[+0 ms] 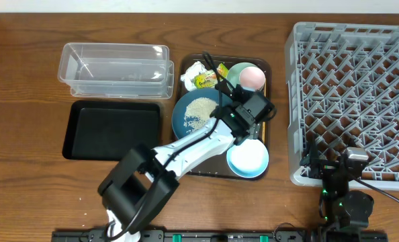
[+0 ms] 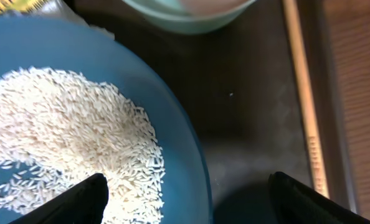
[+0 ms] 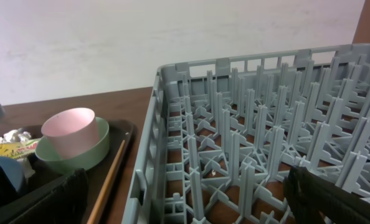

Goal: Sort waste into correct bins and load items into the dishwasher rack
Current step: 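Move the left gripper over the tray to the blue rice plate, then grasp the rim of the blue plate with the left gripper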

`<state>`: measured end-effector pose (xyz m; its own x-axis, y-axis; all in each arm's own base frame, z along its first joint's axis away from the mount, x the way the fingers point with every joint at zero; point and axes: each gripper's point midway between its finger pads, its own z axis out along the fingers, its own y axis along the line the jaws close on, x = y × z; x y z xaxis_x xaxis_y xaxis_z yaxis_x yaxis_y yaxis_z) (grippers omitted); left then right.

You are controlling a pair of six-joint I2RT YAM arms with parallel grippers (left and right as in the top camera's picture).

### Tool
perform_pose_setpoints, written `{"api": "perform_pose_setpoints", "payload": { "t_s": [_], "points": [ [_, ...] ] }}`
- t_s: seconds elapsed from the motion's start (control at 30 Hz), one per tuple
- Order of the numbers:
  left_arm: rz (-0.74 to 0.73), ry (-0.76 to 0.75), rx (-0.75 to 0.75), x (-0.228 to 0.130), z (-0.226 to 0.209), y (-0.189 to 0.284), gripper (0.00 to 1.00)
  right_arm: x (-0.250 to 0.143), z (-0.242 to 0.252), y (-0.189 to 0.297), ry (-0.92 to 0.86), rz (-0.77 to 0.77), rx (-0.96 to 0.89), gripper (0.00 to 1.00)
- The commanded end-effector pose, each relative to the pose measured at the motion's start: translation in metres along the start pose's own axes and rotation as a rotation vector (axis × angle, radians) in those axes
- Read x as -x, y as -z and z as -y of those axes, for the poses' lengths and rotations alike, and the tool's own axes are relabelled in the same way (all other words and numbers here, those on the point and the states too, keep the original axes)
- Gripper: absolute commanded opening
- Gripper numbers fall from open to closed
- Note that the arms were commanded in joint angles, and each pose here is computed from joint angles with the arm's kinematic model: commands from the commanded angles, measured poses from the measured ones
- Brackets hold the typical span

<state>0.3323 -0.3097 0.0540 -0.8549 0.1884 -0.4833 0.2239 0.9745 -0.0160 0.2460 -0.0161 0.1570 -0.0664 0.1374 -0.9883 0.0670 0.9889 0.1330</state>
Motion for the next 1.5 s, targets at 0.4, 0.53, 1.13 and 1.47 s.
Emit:
{"api": "perform_pose_setpoints", "payload": {
  "t_s": [0.4,0.53,1.13,1.47],
  "points": [
    [-0.022,0.039,0.05,-0.006,-0.006,-0.021,0.68,-0.001,-0.005,0.0,0.012,-0.003,0.017,0.99],
    [-0.029,0.036,0.055,-0.009,-0.006,-0.024,0.6,-0.001,-0.005,0.0,0.012,-0.003,0.018,0.99],
    [0.013,0.05,0.026,0.004,-0.002,-0.008,0.21,-0.001,-0.005,0.0,0.012,-0.003,0.017,0.99],
    [0.01,0.048,0.028,0.005,-0.004,-0.001,0.06,-0.001,-0.005,0.0,0.012,-0.003,0.017,0.99]
  ]
}}
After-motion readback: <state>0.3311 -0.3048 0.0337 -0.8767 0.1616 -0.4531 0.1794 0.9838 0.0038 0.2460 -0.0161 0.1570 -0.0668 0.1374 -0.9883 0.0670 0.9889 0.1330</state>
